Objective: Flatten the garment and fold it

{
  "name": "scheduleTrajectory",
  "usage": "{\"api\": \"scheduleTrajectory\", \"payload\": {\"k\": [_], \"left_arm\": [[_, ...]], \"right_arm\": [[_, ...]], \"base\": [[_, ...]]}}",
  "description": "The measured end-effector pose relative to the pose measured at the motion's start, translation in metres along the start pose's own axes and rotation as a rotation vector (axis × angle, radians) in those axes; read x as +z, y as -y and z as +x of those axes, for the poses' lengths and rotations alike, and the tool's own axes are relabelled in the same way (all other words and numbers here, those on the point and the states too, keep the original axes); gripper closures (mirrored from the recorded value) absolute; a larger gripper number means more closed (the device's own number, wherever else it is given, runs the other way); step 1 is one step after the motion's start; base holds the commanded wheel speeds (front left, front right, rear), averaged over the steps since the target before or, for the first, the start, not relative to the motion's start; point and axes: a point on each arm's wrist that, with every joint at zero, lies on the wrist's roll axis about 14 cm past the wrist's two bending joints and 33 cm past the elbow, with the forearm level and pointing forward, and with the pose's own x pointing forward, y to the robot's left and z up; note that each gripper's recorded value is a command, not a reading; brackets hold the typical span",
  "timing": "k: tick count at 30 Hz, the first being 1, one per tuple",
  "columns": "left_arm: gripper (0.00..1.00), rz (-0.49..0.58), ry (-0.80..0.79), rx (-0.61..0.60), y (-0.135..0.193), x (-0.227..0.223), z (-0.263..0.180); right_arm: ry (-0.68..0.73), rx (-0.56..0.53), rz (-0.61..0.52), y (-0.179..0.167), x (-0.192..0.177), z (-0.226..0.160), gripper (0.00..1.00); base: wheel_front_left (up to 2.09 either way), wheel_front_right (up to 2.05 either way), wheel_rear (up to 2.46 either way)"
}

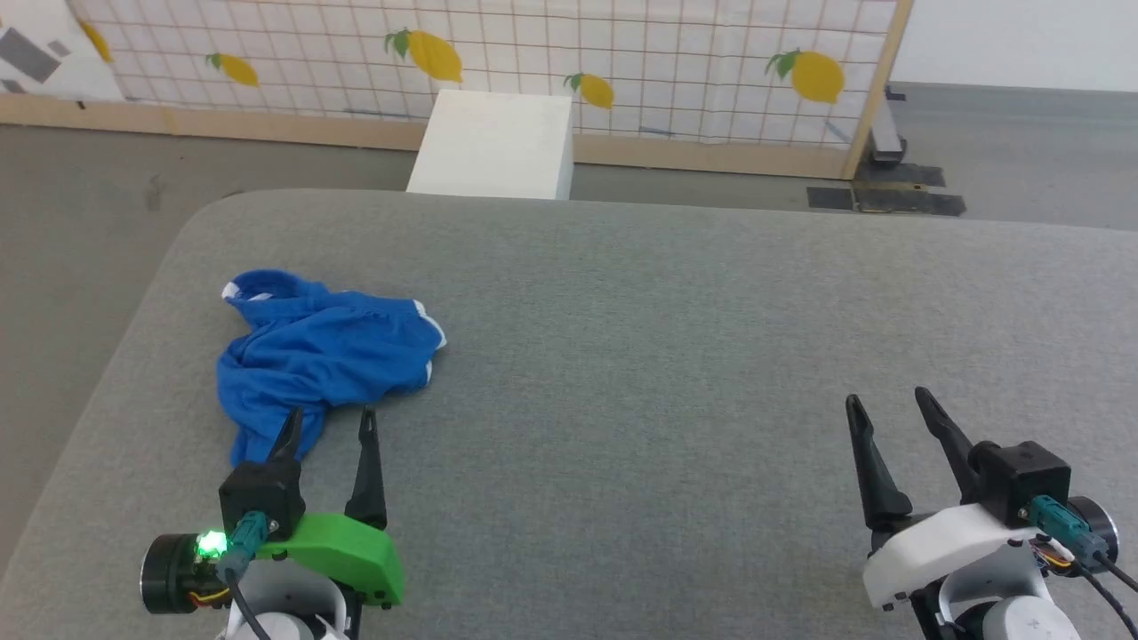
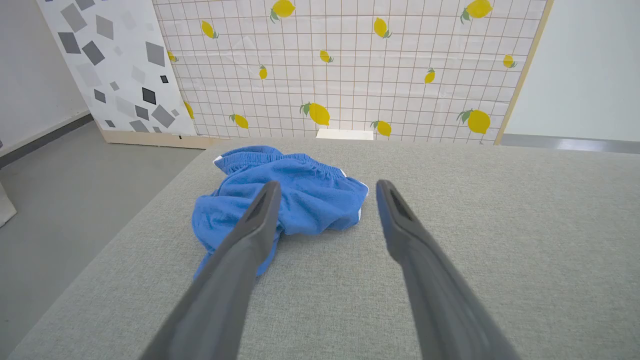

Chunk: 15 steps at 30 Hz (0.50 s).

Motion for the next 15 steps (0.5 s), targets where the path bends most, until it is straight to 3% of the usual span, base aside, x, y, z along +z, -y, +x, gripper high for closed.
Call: {"api": "scheduleTrajectory", "payload": {"k": [15], "left_arm": [[0.00, -0.029, 0.016, 0.105, -0.032, -0.001, -0.017]], "right_arm": [[-0.009, 0.086, 0.046, -0.029, -0.010, 0.016, 0.00]], "base": [[0.00, 0.00, 0.00]]}}
